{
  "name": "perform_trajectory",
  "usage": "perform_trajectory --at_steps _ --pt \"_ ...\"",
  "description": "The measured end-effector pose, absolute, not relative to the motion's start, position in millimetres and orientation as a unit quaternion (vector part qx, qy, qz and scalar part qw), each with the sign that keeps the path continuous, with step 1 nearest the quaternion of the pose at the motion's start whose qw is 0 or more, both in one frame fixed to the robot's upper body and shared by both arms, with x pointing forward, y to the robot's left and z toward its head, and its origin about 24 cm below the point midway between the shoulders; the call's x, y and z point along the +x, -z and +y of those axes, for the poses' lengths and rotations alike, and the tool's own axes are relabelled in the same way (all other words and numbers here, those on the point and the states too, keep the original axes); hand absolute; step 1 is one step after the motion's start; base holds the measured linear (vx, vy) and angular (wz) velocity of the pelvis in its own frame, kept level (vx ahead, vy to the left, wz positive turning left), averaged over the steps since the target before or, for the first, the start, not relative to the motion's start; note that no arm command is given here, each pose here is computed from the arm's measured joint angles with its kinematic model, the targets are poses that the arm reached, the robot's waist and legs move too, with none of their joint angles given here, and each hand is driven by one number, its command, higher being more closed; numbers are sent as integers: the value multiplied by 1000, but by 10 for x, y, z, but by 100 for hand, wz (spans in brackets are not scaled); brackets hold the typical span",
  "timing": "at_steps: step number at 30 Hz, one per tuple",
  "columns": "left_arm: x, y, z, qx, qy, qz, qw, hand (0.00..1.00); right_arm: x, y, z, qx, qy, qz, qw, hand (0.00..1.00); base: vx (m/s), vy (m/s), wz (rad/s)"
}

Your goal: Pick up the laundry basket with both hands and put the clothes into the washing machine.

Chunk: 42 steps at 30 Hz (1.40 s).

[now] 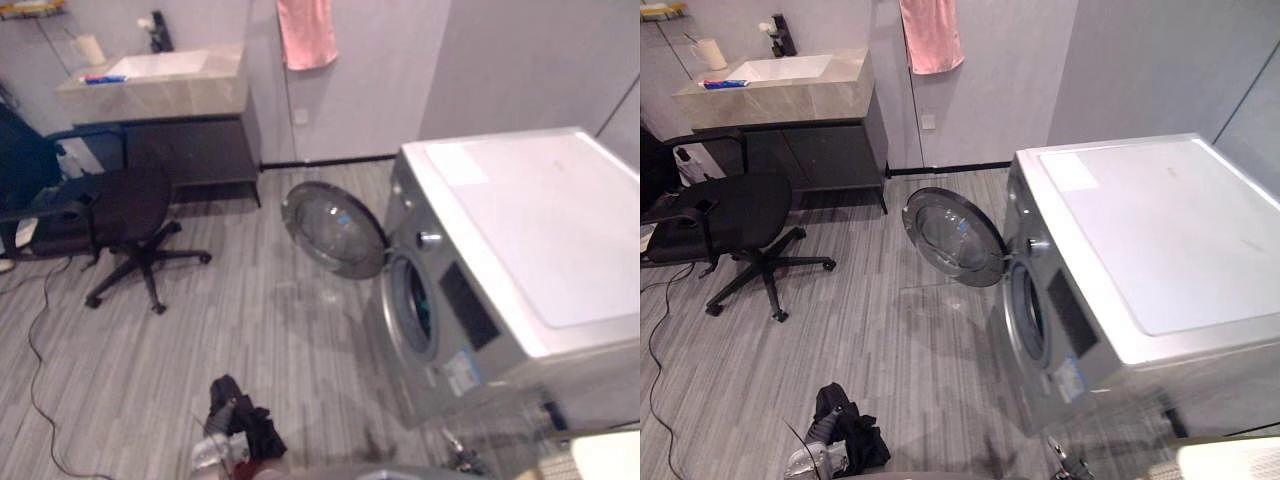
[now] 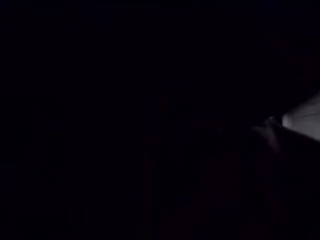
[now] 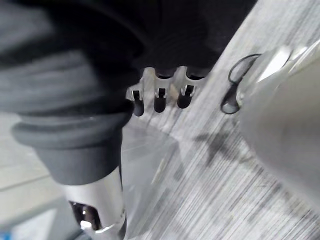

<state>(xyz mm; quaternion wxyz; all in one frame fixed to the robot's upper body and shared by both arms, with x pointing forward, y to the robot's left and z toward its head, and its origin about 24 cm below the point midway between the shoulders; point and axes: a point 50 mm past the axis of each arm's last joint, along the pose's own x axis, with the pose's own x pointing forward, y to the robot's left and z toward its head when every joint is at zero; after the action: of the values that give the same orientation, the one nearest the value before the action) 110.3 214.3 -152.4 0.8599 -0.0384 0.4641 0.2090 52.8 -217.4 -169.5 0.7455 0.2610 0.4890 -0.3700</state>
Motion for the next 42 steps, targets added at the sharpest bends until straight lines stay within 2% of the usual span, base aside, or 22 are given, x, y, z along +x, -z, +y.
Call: perform_trajectory --at_steps 1,3,5,8,11,14,16,19,21,24,28,32,34,38,39,42 --pt "1060 1548 2127 -40 -208 474 855 100 451 1706 -2205 258 377 499 737 0 403 694 -31" --pt "951 1542 2328 -8 -214 488 846 100 273 1773 -1949 292 379 525 704 0 483 747 -19" --pt "965 1549 2325 14 -190 496 847 100 201 1787 -1883 313 393 526 686 0 430 590 -12" --pt "933 1572 2273 35 -161 512 843 100 332 1765 -1943 310 390 509 702 0 336 410 -82" --pt "923 1594 2187 28 -145 519 842 100 498 1704 -2120 284 380 483 736 0 221 262 -138" --pt "1029 1572 2179 20 -147 508 849 100 636 1680 -2093 272 356 475 757 0 257 135 -134" --pt "1190 1541 2122 8 -143 492 858 100 627 1677 -2118 271 359 474 757 0 225 51 -91" --pt "1516 1489 1709 -35 -102 465 879 100 639 1657 -2209 282 388 455 750 0 200 59 -51" --pt "1551 1483 1585 -48 -93 463 880 100 511 1679 -2143 295 400 459 736 0 161 -54 -5" --pt "1536 1463 1432 -81 -96 450 884 100 399 1672 -2116 296 408 455 734 0 137 -115 4" --pt "1412 1498 1483 -100 -112 457 877 100 483 1659 -2144 285 401 455 742 0 120 7 -78" --pt "1308 1507 1580 -117 -146 447 875 100 736 1634 -2128 286 378 445 760 0 149 139 -104" --pt "1268 1514 1628 -124 -163 445 872 100 935 1588 -2116 273 352 432 784 0 193 242 -134" --pt "1205 1547 1583 -124 -159 458 866 100 959 1550 -2263 225 335 432 807 0 208 383 -96" --pt "1169 1570 1601 -114 -154 469 862 100 906 1553 -2314 213 335 438 807 0 339 532 -71" --pt "1147 1569 1841 -62 -151 476 864 100 718 1643 -2095 227 321 471 790 0 255 337 -53"
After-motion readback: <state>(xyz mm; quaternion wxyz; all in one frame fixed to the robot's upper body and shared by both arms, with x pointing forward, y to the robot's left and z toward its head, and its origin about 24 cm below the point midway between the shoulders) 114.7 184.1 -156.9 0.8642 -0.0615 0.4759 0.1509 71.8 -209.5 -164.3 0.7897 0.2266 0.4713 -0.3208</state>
